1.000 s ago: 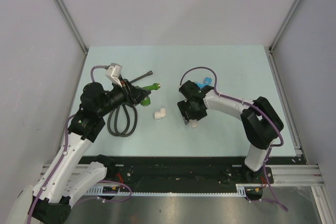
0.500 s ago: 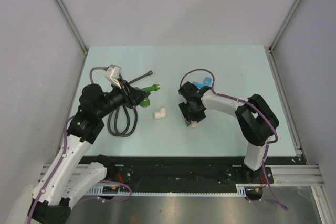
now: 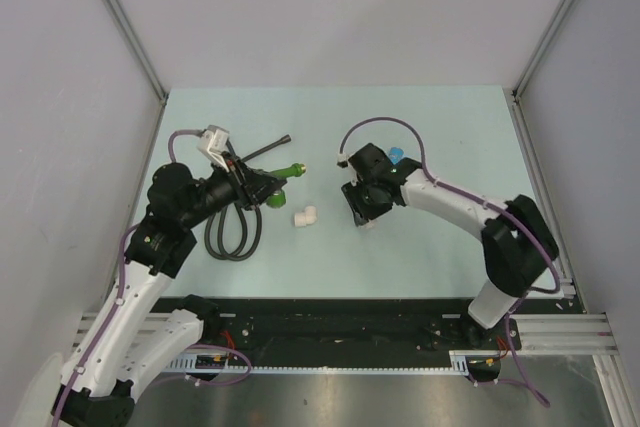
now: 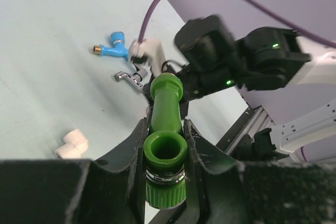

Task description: Install the water faucets

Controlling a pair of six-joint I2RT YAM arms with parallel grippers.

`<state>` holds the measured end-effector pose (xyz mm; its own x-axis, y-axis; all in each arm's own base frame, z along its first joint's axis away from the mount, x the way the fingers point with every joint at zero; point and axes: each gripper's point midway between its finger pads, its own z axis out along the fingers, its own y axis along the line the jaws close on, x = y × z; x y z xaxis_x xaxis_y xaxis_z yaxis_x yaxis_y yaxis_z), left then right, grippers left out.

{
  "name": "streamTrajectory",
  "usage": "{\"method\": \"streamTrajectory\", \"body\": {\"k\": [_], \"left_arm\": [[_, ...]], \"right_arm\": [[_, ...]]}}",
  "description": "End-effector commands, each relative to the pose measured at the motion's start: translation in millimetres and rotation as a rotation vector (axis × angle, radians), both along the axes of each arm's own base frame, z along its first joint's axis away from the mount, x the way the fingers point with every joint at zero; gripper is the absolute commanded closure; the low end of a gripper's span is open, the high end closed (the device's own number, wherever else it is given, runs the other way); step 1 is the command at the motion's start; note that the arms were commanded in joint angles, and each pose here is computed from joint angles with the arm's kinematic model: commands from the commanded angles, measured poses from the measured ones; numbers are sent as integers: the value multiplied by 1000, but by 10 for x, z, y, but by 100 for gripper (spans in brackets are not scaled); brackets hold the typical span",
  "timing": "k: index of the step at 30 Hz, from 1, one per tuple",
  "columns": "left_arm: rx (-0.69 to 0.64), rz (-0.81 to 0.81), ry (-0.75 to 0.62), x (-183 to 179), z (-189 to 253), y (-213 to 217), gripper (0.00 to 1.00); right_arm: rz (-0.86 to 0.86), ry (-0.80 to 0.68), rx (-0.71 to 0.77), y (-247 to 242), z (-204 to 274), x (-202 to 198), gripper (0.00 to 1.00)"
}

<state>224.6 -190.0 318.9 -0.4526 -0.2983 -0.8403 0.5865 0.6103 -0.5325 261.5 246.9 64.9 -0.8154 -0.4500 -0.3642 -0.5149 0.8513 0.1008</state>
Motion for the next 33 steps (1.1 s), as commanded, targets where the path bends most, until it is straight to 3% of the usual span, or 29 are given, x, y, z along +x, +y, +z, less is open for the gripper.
{"method": "streamTrajectory", "body": {"k": [1, 7, 11, 17, 23, 33], "left_arm": [[-61, -54, -66, -121, 334, -47, 100], [-114, -107, -107, -215, 575, -101, 100], [-154, -158, -128, -297, 716, -151, 100], [-291, -278, -164, -438, 1015, -272, 100], [-419, -421, -121, -552, 1120, -389, 100], [-457, -495, -20, -539, 1186, -482, 100]], "right_arm": [[186, -295, 223, 227, 992, 248, 100], [351, -578, 516, 360, 1984, 217, 100], [548, -893, 716, 367, 2743, -4, 100], [750, -1154, 905, 263, 3287, -313, 100], [905, -1293, 1004, 233, 3474, -547, 100], [1041, -1443, 1064, 257, 3692, -681, 100]]}}
